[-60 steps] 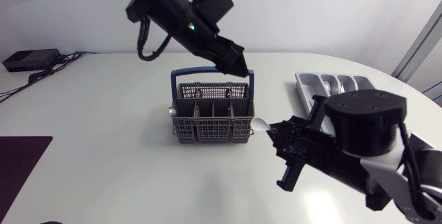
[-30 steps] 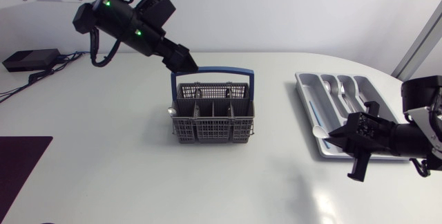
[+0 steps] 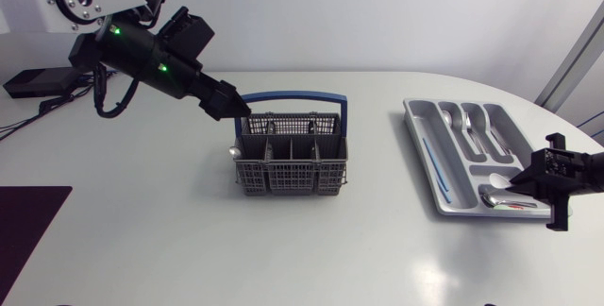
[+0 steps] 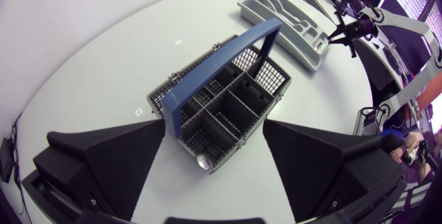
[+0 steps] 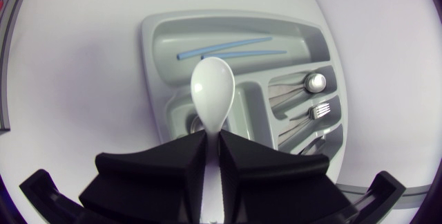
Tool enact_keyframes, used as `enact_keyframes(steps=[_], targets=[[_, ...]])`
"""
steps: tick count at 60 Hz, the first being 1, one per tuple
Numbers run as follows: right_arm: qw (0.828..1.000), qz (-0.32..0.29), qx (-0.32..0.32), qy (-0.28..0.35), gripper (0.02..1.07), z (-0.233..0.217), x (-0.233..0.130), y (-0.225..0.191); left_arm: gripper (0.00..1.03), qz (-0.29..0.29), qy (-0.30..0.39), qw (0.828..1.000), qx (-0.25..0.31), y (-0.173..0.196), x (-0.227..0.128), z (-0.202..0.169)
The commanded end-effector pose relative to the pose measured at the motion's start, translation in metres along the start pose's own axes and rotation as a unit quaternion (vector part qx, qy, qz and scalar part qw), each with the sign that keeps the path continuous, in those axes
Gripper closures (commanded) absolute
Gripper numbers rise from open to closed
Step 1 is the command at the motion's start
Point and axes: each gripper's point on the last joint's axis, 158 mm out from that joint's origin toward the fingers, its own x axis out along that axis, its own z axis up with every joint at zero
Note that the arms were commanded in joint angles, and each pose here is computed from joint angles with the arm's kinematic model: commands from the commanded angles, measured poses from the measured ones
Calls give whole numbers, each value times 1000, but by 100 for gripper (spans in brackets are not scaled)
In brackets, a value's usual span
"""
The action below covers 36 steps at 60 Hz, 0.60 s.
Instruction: Unload the cutlery basket into the drawer organizer.
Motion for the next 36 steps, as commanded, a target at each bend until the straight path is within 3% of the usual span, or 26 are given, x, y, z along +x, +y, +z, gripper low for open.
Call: enact_keyframes(steps=[1, 32, 36], targets=[[999, 17, -36, 7, 97, -18, 5, 3, 5, -4, -2, 1000, -18, -3, -5, -7], [994, 28, -85, 55, 96, -57, 44, 4, 5, -9, 5, 998, -55, -11, -5, -17], [994, 26, -88, 58, 88, -58, 46, 5, 5, -9, 5, 998, -57, -12, -5, -18]])
